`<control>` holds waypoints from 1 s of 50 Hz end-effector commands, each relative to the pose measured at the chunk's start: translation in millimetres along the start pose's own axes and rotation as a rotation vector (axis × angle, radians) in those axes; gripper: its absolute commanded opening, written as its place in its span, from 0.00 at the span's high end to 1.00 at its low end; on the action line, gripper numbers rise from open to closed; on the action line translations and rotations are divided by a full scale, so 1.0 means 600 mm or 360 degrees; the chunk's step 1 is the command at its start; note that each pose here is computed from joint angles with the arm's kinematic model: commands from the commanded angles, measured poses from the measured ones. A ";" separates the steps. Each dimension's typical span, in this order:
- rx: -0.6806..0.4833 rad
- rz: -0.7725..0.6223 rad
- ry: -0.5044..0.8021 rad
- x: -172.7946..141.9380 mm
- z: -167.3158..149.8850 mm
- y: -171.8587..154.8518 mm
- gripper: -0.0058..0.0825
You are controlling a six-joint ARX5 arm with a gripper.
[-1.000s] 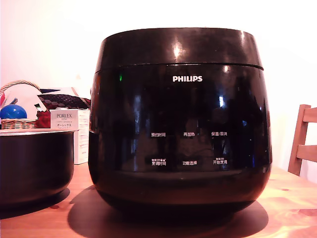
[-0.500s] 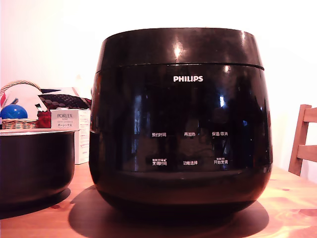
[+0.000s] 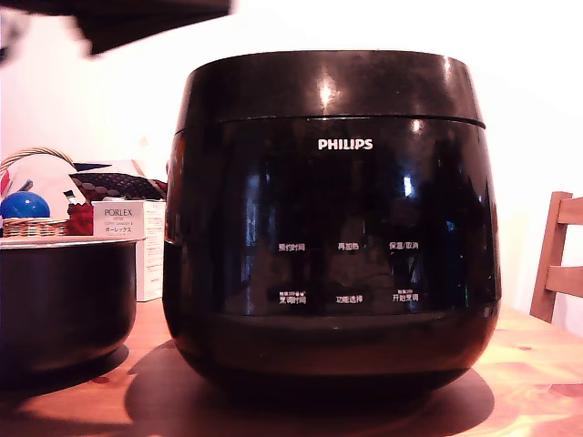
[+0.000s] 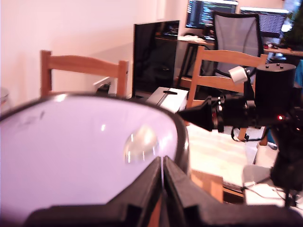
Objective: Open the rice cooker by pressing the large metal button on the top of its lid with medium force
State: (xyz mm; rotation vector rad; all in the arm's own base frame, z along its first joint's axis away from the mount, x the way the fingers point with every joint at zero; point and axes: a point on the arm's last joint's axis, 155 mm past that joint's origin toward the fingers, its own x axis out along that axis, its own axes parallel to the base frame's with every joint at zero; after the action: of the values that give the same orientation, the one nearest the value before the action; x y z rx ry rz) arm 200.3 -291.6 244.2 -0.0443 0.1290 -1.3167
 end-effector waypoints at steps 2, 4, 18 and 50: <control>0.0033 -0.0029 -0.0019 0.015 0.012 -0.003 0.96; 0.0071 -0.0031 -0.0016 0.023 0.013 -0.003 0.96; 0.0134 -0.0026 0.0024 0.074 0.020 0.008 0.96; 0.0079 0.0088 0.0348 0.095 -0.070 0.036 0.96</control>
State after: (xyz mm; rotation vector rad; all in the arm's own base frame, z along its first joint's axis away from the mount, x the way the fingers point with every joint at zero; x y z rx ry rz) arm 234.2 -341.6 219.6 0.1260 0.2105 -1.2652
